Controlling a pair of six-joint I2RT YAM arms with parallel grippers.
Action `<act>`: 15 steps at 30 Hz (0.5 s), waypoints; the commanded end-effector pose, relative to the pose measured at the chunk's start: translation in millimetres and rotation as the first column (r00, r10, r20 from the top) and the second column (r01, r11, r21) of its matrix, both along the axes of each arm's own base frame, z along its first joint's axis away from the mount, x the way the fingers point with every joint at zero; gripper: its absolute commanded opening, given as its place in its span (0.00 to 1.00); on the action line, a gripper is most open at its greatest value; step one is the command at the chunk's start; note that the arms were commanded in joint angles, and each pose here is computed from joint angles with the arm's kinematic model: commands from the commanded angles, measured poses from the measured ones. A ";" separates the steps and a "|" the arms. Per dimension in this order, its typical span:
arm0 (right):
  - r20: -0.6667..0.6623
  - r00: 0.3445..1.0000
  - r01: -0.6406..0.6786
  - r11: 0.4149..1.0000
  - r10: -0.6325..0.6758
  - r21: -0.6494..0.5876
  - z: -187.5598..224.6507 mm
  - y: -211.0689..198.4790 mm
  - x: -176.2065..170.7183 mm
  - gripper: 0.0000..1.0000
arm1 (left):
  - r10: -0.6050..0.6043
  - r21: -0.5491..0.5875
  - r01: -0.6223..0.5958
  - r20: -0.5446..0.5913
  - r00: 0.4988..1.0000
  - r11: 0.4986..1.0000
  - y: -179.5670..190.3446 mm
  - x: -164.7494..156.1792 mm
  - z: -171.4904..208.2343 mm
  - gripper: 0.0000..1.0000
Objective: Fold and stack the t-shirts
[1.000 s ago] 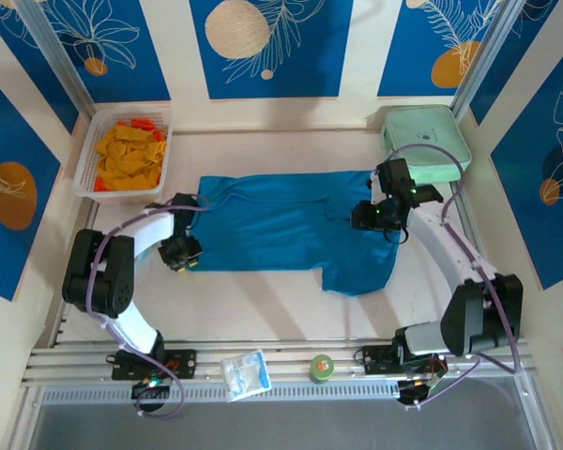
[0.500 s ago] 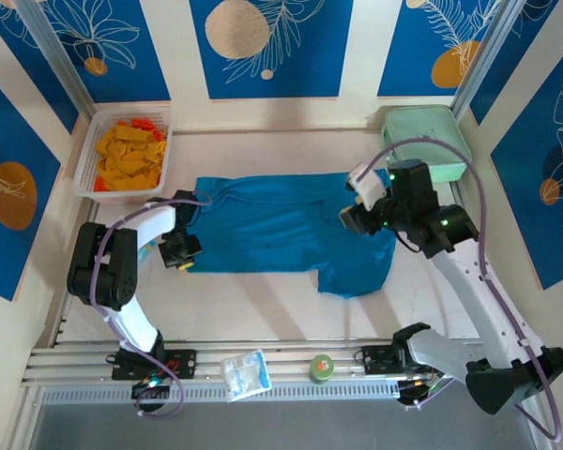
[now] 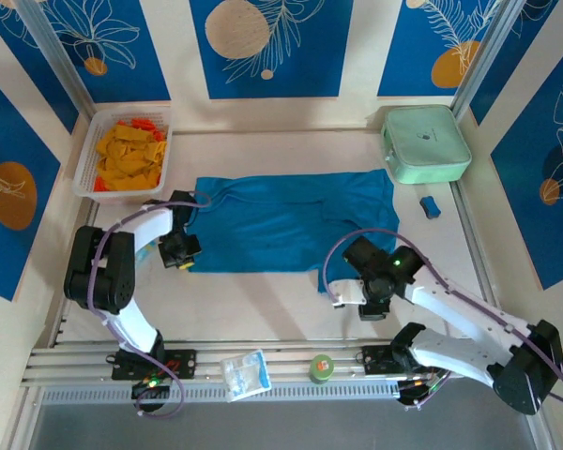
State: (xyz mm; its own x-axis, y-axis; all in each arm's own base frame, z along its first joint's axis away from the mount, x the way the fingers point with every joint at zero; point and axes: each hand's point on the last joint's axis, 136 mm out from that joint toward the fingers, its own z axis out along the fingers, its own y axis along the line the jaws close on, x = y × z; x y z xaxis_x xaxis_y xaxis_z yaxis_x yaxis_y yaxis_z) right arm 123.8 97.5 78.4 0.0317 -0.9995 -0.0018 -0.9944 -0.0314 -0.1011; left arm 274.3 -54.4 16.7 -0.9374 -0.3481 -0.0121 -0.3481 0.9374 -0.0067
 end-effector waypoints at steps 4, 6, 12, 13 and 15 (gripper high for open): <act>0.076 0.997 0.025 0.999 -0.023 -0.024 -16.1 18.1 33.8 0.52 | -0.033 -0.147 0.072 0.251 0.967 0.986 -32.1 54.8 16.7 0.00; 0.067 0.997 0.042 0.998 -0.038 -0.051 -22.2 20.1 37.8 0.52 | -0.038 -0.144 0.076 0.251 0.967 0.987 -31.4 54.5 16.4 0.00; -0.001 1.000 0.024 0.986 -0.024 -0.163 -44.6 20.3 33.5 0.48 | -0.046 -0.150 0.085 0.250 0.967 0.985 -33.1 54.4 15.3 0.00; -0.007 1.000 0.023 0.985 -0.025 -0.169 -46.3 21.2 33.9 0.46 | -0.049 -0.150 0.089 0.252 0.967 0.985 -33.4 54.4 15.8 0.00; -0.009 0.999 0.029 0.982 -0.032 -0.188 -48.0 22.1 37.1 0.38 | -0.052 -0.144 0.090 0.251 0.967 0.985 -32.3 54.1 16.4 0.00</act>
